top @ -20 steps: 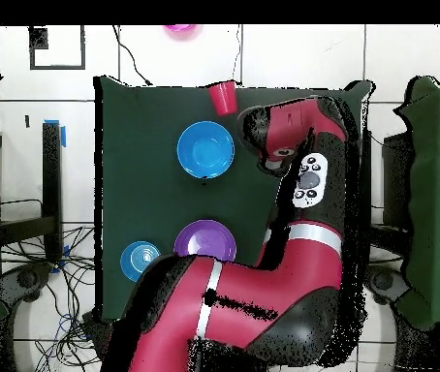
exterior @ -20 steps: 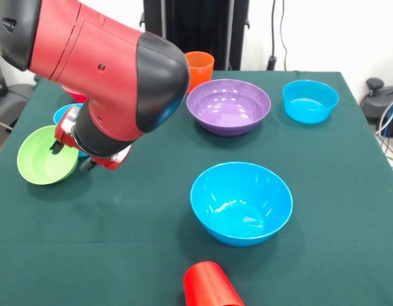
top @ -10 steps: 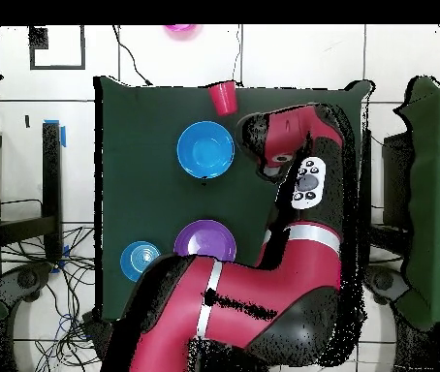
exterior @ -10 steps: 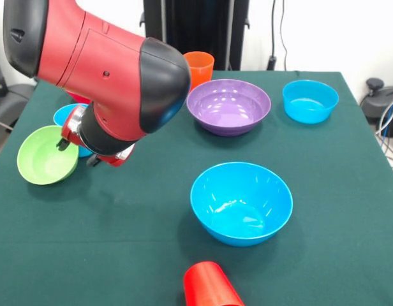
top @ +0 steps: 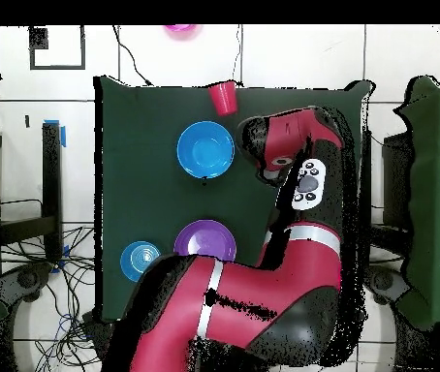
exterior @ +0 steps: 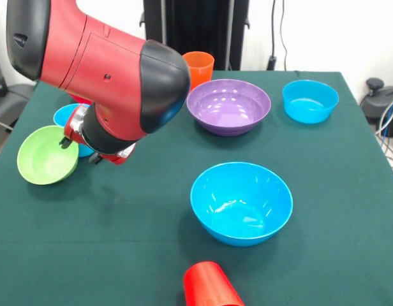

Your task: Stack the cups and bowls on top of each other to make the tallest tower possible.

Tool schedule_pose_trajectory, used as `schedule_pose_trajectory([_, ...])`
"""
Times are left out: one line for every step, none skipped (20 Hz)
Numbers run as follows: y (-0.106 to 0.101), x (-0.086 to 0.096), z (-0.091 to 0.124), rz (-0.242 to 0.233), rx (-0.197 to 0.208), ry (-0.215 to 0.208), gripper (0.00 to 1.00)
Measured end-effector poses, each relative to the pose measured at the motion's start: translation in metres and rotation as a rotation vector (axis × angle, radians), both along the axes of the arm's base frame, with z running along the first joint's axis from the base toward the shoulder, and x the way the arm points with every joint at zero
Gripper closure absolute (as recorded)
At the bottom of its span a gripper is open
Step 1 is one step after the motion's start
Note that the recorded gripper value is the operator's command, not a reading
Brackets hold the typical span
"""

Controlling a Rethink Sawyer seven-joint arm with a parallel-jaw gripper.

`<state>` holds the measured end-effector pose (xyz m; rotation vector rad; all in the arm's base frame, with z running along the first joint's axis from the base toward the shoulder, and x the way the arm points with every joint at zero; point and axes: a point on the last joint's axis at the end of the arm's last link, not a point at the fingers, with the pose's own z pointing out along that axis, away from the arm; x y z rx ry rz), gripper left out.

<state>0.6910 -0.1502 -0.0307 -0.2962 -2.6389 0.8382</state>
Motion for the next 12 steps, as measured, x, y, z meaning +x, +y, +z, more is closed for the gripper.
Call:
schedule_pose_trajectory([-0.0009, -0.0012, -0.0011, -0.002, 0.001, 0.003, 0.0])
schedule_pose_trajectory([-0.0015, -0.0016, -0.0017, -0.003, 0.001, 0.003, 0.0])
schedule_pose_trajectory([-0.0025, -0.0024, -0.0027, -0.004, 0.001, 0.005, 1.0])
schedule_pose_trajectory([-0.0025, -0.0023, -0.0027, -0.004, 0.002, 0.004, 1.0])
schedule_pose_trajectory([-0.0025, -0.0023, -0.0028, -0.004, 0.002, 0.003, 1.0])
schedule_pose_trajectory([-0.0025, -0.0022, -0.0029, -0.003, 0.002, 0.003, 1.0])
schedule_pose_trajectory([-0.0027, -0.0016, -0.0032, 0.0, 0.003, -0.002, 1.0])
schedule_pose_trajectory([-0.0029, -0.0006, -0.0038, 0.004, 0.004, -0.01, 1.0])
schedule_pose_trajectory([-0.0031, 0.0005, -0.0044, 0.009, 0.005, -0.017, 1.0])
schedule_pose_trajectory([-0.0032, 0.0012, -0.0047, 0.012, 0.006, -0.022, 1.0])
schedule_pose_trajectory([-0.0032, 0.002, -0.0051, 0.015, 0.007, -0.028, 1.0])
schedule_pose_trajectory([-0.0033, 0.0027, -0.0056, 0.019, 0.008, -0.033, 1.0])
